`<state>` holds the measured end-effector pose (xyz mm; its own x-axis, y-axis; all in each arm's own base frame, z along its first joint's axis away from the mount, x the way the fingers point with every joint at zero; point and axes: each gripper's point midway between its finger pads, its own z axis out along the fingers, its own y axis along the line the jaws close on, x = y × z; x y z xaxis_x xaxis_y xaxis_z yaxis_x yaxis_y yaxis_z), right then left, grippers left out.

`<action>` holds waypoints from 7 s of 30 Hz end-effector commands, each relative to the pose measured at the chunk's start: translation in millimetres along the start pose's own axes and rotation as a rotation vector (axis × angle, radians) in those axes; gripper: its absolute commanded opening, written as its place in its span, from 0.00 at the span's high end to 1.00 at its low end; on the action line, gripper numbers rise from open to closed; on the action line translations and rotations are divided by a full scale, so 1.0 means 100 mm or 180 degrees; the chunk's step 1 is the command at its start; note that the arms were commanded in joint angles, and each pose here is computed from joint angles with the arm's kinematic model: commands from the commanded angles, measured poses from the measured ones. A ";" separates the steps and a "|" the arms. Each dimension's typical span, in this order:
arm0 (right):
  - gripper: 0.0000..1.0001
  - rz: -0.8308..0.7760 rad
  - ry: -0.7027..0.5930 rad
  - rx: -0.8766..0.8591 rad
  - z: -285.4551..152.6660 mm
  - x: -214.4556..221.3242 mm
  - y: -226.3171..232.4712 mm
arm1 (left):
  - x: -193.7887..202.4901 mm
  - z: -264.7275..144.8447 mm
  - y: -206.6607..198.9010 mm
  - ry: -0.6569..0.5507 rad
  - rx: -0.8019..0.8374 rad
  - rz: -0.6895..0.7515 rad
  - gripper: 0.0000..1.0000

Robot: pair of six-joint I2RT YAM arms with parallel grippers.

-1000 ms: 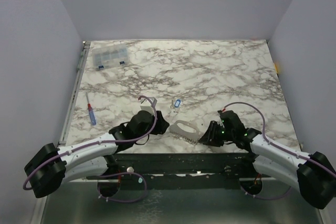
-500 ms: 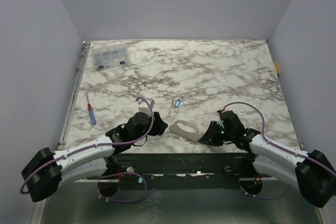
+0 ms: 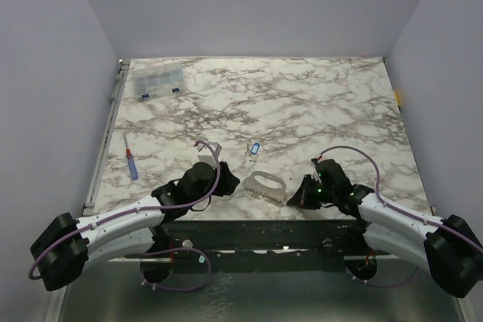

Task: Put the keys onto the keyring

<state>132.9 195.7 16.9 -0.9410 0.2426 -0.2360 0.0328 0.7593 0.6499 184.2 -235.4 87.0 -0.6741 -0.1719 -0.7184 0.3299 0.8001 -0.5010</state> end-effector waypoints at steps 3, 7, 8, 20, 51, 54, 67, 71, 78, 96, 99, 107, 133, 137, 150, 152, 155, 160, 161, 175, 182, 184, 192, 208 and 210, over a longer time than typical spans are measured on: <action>0.99 -0.0263 -0.0163 -0.0114 -0.04 -0.12 0.12 | -0.02 -0.03 0.02 -0.0045 0.0006 -0.0006 0.57; 1.00 -0.0437 -0.0290 -0.0265 -0.12 -0.23 0.28 | -0.05 -0.04 -0.01 -0.0069 0.0036 0.0003 0.57; 1.00 -0.0493 -0.0315 -0.0289 -0.14 -0.25 0.31 | -0.06 -0.04 -0.02 -0.0072 0.0056 0.0012 0.57; 0.99 -0.0917 -0.0455 -0.0491 -0.44 -0.57 0.86 | -0.34 -0.16 -0.53 -0.0073 0.0631 0.0292 0.58; 0.47 -0.0266 -0.0236 0.0087 -0.64 -0.51 0.75 | -1.11 -0.15 -0.63 -0.0815 0.0362 0.1526 0.38; 0.41 0.0100 -0.0091 0.0388 -0.62 -0.26 0.45 | -0.91 -0.02 -0.50 -0.0636 0.0255 0.1230 0.37; 0.40 0.0290 -0.0448 0.0897 -0.64 -0.32 0.08 | -0.11 0.34 -0.74 0.0365 0.0746 0.1412 0.43; 0.40 0.0183 -0.0898 0.0966 -0.79 -0.66 0.19 | 0.09 0.52 -0.84 0.0562 0.0740 0.2069 0.38; 0.40 0.0018 -0.1151 0.0889 -0.86 -0.86 0.32 | 0.44 0.92 -0.77 0.1144 0.0608 0.2858 0.40; 0.38 -0.0125 -0.1414 0.0773 -1.00 -0.98 0.39 | 0.47 1.20 0.15 0.1516 -0.0582 0.2999 0.49; 0.38 -0.0142 -0.1433 0.0760 -1.01 -1.00 0.41 | 0.29 1.21 0.30 0.1432 -0.0760 0.2753 0.50; 0.38 -0.0208 -0.1428 0.0710 -0.96 -1.06 0.49 | 0.08 1.25 0.55 0.1305 -0.1121 0.2448 0.50; 0.42 -0.0026 -0.0082 0.0604 -0.08 -0.44 0.50 | -1.18 -0.18 0.15 -0.0227 -0.1028 0.2173 0.01; 0.44 -0.0028 0.0116 0.0937 0.07 -0.34 0.40 | -1.07 -0.19 0.15 -0.0220 -0.0906 0.2083 0.01; 0.51 -0.0056 0.0208 0.1274 0.29 -0.34 0.41 | -1.15 -0.28 0.15 -0.0350 -0.0929 0.2046 0.01; 0.55 -0.0069 0.0191 0.1373 0.29 -0.34 0.38 | -1.16 -0.29 0.15 -0.0362 -0.0933 0.2047 0.01; 0.58 -0.0080 0.0143 0.1439 0.26 -0.36 0.36 | -1.17 -0.30 0.14 -0.0382 -0.0931 0.2042 0.01; 0.61 -0.0058 0.0078 0.1423 0.21 -0.37 0.35 | -1.17 -0.31 0.15 -0.0386 -0.0933 0.2043 0.01; 0.61 -0.0059 0.0080 0.1409 0.21 -0.36 0.36 | -1.17 -0.31 0.15 -0.0387 -0.0928 0.2042 0.01; 0.63 -0.0149 0.0165 0.1352 0.32 -0.32 0.44 | -1.17 -0.33 0.16 -0.0400 -0.0926 0.2048 0.01; 0.65 -0.0152 0.0190 0.1471 0.34 -0.29 0.37 | -1.17 -0.33 0.16 -0.0403 -0.0921 0.2056 0.01; 0.68 -0.0145 0.0177 0.1517 0.33 -0.29 0.33 | -1.17 -0.33 0.16 -0.0405 -0.0920 0.2059 0.01; 0.76 -0.0187 0.0158 0.1538 0.34 -0.31 0.33 | -1.14 -0.31 0.18 -0.0367 -0.0936 0.2066 0.01; 0.75 -0.0167 0.0077 0.1510 0.24 -0.31 0.31 | -1.09 -0.27 0.20 -0.0305 -0.0950 0.2087 0.01; 0.75 -0.0144 0.0066 0.1503 0.24 -0.30 0.30 | -1.09 -0.27 0.21 -0.0300 -0.0951 0.2085 0.01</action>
<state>173.0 233.8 25.5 -0.9599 0.1796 -0.2153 0.1216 0.9586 0.2574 244.0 -189.4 171.2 -0.3327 0.3490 -0.8761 0.4626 0.8699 0.1709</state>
